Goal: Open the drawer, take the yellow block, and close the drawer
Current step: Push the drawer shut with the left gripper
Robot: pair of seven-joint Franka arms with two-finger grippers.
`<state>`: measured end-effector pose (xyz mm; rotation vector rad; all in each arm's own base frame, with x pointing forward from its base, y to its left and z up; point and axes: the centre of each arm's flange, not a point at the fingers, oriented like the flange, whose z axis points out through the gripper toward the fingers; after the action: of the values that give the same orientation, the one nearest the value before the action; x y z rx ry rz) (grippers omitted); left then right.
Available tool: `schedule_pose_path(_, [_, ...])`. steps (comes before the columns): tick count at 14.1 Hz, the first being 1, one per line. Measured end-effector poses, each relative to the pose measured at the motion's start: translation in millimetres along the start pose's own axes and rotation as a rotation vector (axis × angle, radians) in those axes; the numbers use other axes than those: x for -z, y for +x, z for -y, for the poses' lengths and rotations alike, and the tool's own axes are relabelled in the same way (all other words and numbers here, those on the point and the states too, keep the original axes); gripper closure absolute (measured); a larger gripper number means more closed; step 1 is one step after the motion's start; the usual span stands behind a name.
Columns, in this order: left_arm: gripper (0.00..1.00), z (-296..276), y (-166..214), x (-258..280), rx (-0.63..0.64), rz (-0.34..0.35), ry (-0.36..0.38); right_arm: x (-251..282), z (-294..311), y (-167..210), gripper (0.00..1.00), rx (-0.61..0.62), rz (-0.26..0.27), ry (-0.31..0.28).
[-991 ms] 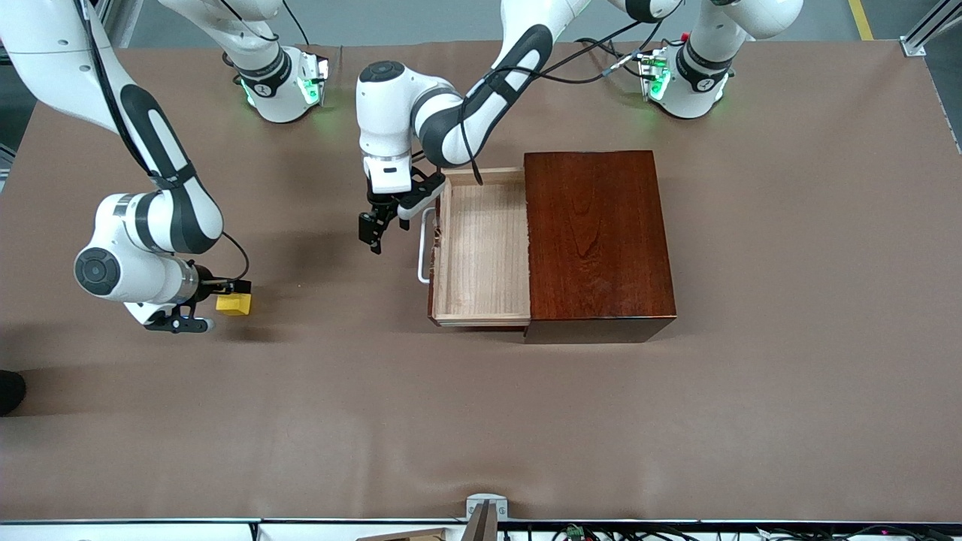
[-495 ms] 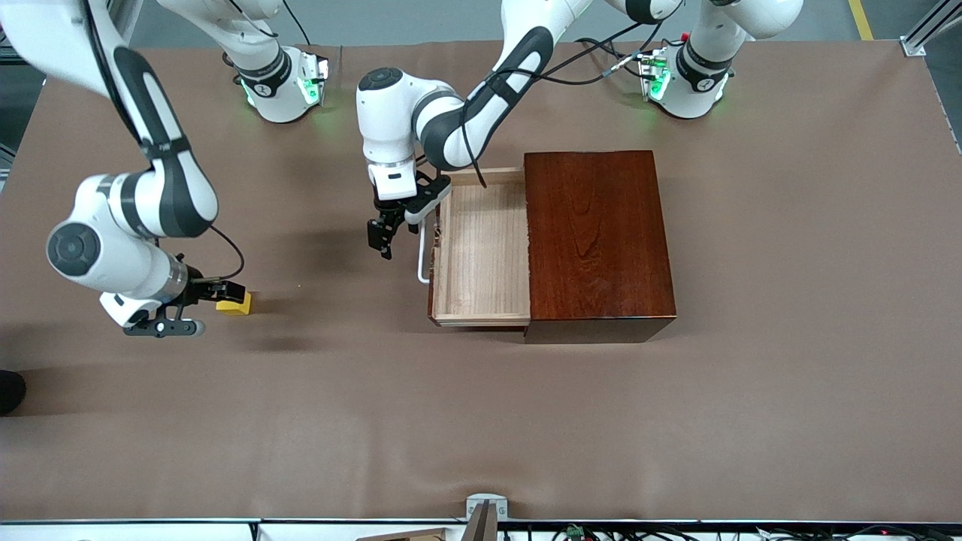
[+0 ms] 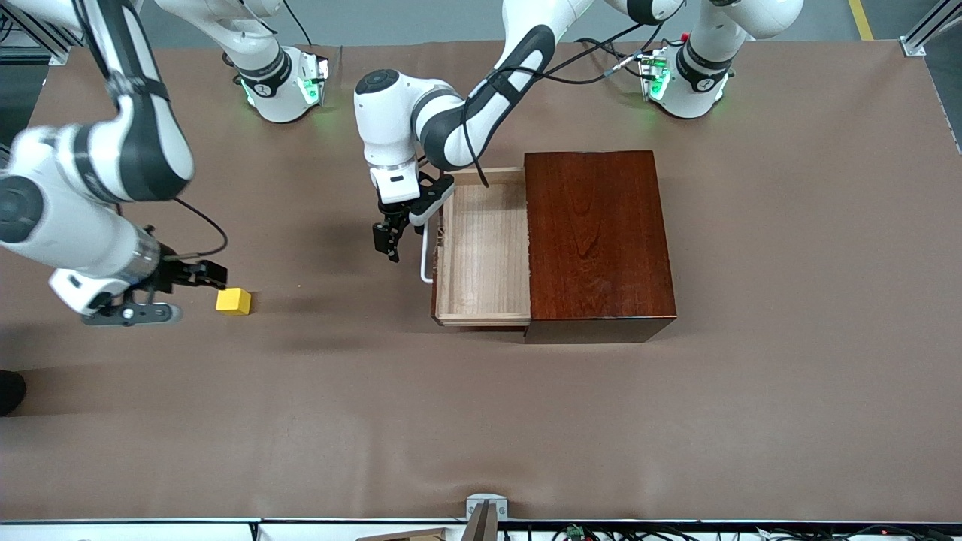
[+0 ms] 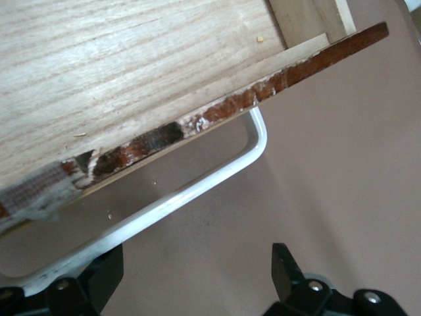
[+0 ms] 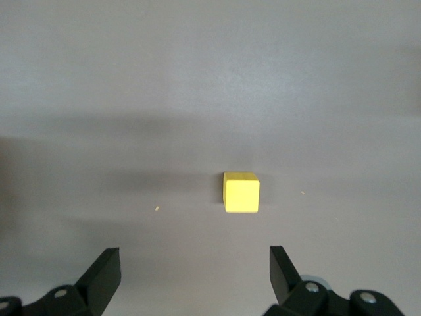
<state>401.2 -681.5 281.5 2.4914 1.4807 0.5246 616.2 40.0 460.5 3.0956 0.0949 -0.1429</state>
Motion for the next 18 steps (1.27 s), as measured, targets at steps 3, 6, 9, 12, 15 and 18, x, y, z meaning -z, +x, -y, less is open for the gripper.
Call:
schedule_pose_path(3, [0.0,-3.2,12.5,-2.2,-0.012,-0.039,0.045,65.3,4.5,-11.3,0.0,0.003,0.042,-0.004])
schedule_pose_path(6, [0.0,-5.0,25.8,-4.9,-0.014,-0.08,0.098,89.1,1.3,-22.1,0.0,-0.004,0.067,-0.001])
schedule_pose_path(9, [0.0,-0.5,48.3,-14.7,-0.014,-0.156,0.205,117.5,2.2,-41.3,0.0,-0.006,0.059,-0.003])
schedule_pose_path(12, [0.0,6.0,62.9,-22.8,-0.008,-0.212,0.285,151.5,3.9,-67.4,0.0,-0.006,0.033,-0.005])
schedule_pose_path(15, [0.0,8.0,80.9,-28.7,0.009,-0.259,0.348,170.4,1.7,-81.3,0.0,-0.013,0.004,-0.006])
schedule_pose_path(18, [0.0,7.7,100.4,-30.5,0.032,-0.298,0.405,172.4,-13.7,-85.6,0.0,-0.045,0.008,0.037])
